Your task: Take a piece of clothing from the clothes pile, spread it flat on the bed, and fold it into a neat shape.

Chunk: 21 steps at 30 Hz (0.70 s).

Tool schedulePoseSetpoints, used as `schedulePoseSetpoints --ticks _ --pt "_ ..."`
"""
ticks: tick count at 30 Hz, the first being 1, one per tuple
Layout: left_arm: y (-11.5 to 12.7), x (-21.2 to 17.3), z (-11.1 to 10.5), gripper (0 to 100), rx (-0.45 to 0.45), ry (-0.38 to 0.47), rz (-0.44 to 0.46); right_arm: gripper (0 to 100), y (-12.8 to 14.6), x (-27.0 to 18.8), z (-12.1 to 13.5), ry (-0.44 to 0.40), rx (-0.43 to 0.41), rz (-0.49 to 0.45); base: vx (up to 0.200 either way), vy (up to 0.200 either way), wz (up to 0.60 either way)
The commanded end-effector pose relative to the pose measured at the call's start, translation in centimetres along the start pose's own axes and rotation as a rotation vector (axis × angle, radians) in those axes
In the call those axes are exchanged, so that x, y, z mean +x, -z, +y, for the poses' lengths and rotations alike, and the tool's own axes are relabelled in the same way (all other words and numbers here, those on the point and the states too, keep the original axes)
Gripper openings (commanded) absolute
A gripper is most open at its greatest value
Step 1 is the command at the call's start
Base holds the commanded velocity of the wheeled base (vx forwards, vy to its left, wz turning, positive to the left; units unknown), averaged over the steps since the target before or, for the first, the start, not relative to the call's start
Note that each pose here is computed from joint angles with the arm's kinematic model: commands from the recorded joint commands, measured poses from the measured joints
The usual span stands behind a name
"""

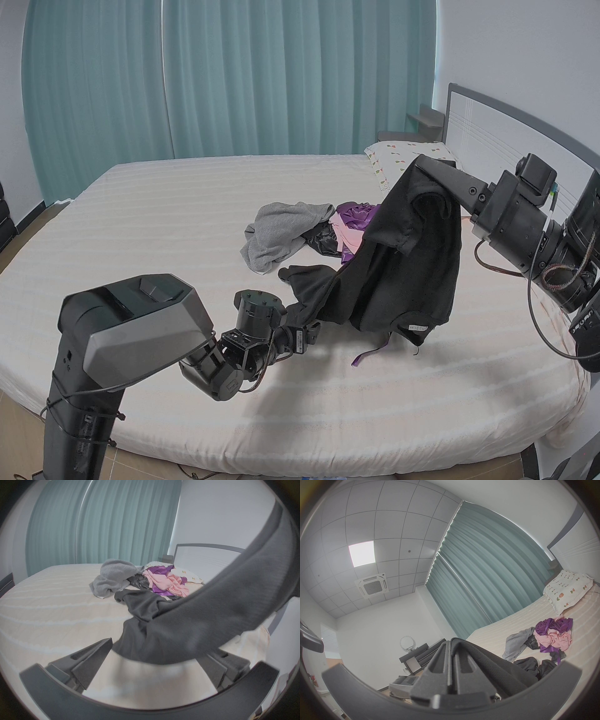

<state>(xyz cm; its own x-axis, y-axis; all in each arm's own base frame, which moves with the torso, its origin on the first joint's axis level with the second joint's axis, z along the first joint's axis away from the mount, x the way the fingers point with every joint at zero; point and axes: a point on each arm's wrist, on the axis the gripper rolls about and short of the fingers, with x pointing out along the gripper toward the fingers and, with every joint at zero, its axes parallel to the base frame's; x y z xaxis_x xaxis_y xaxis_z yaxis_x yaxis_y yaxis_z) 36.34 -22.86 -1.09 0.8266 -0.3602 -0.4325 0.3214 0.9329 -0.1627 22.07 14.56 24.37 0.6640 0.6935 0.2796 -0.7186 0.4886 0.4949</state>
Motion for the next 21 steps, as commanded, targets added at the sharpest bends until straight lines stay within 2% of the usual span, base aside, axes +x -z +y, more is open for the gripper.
schedulePoseSetpoints --ticks 1,2,3,8,12,15,19,21 --pt "1.3 4.1 0.8 100 -0.017 -0.048 -0.039 0 -0.1 -0.1 0.2 -0.004 0.000 -0.005 0.000 0.000 0.00" --pt "1.4 4.3 0.8 100 -0.018 -0.052 -0.038 0 -0.1 -0.1 0.1 -0.001 0.000 -0.006 0.000 0.000 0.00" --pt "1.4 4.3 0.8 0 -0.018 -0.052 -0.038 0 -0.1 -0.1 0.1 -0.001 0.000 -0.006 0.000 0.000 0.00" --pt "0.1 3.2 1.2 0 -0.095 -0.057 -0.046 0 -0.3 -0.4 -0.7 0.028 -0.006 -0.008 0.000 0.000 0.00" --pt "-3.5 0.5 3.3 0 -0.144 -0.072 -0.106 0 -0.2 -0.3 -2.2 0.081 -0.009 -0.004 0.000 0.000 0.00" --pt "-5.8 -2.1 3.4 0 -0.215 -0.066 -0.138 0 0.2 -0.1 -3.6 0.124 -0.006 0.009 0.000 0.000 0.00" --pt "-5.7 -6.5 3.1 0 -0.256 -0.089 -0.050 0 1.0 -0.3 -5.2 0.176 0.005 0.038 0.000 0.000 0.00" --pt "-6.4 -8.7 2.4 0 -0.319 -0.071 -0.054 0 1.9 -0.2 -5.9 0.198 0.017 0.065 0.000 0.000 0.00"
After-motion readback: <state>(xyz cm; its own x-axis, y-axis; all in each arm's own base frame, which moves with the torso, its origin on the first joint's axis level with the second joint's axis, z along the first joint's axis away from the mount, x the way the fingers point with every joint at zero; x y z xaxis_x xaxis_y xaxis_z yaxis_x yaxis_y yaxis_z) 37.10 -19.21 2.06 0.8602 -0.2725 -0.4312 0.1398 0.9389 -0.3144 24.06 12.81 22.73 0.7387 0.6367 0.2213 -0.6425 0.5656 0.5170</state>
